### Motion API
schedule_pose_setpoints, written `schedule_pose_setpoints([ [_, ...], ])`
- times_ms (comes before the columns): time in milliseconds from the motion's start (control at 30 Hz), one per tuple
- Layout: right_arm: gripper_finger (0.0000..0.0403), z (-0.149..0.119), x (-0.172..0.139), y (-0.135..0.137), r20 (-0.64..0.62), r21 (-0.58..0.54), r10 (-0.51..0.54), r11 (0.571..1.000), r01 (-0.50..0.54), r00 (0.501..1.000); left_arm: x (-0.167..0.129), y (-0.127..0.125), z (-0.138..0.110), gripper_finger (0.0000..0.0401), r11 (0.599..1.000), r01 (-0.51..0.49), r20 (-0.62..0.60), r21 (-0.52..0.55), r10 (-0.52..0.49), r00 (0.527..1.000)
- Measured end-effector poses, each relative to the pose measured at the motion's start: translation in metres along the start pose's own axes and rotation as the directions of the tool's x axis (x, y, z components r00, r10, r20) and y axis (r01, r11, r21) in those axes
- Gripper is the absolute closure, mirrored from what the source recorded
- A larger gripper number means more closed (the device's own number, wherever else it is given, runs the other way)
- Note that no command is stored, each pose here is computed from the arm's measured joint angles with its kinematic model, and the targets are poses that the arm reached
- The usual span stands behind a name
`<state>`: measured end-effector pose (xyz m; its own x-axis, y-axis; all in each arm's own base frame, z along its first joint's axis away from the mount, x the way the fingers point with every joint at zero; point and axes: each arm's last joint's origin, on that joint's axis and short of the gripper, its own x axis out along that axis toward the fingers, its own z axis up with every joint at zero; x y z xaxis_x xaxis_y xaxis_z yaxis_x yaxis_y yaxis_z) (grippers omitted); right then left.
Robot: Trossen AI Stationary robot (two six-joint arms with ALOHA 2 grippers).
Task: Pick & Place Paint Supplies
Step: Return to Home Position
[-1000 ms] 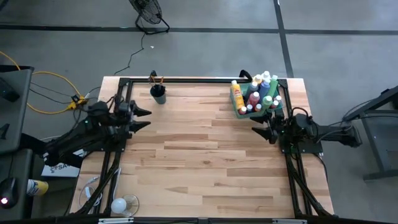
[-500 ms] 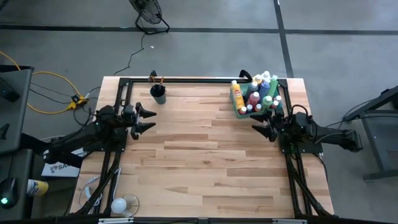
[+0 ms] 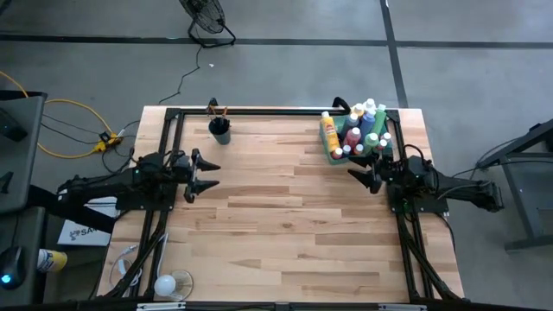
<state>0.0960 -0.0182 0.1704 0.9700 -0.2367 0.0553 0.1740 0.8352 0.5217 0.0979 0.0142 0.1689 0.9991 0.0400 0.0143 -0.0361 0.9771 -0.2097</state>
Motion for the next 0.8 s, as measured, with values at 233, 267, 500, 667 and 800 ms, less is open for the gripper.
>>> schedule_pose_setpoints([
  [233,0.0064,0.0,0.0,0.0,0.001,0.0,0.0,1.0,0.0,1.0,0.0001,0.0005,-0.0005,0.0135,1.0,-0.006,-0.002,0.0,0.006,1.0],
  [267,0.0064,0.0001,0.0,0.0,0.001,0.0,-0.001,1.0,0.001,1.0,0.0001,0.0005,-0.0005,0.0135,1.0,-0.006,-0.002,0.0,0.006,1.0],
  [500,0.0064,0.0001,0.0,0.0,0.002,0.0,-0.002,1.0,0.002,1.0,0.0001,0.0005,-0.0007,0.0135,1.0,-0.006,-0.002,0.0,0.006,1.0],
  [667,0.0064,0.0001,0.0,0.0,0.002,0.0,-0.002,1.0,0.002,1.0,0.0001,0.0005,-0.0007,0.0135,1.0,-0.006,-0.002,-0.001,0.006,1.0],
  [800,0.0064,0.0001,0.0,0.0,0.002,0.0,-0.002,1.0,0.002,1.0,0.0001,0.0005,-0.0007,0.0135,1.0,-0.006,-0.002,-0.001,0.006,1.0],
])
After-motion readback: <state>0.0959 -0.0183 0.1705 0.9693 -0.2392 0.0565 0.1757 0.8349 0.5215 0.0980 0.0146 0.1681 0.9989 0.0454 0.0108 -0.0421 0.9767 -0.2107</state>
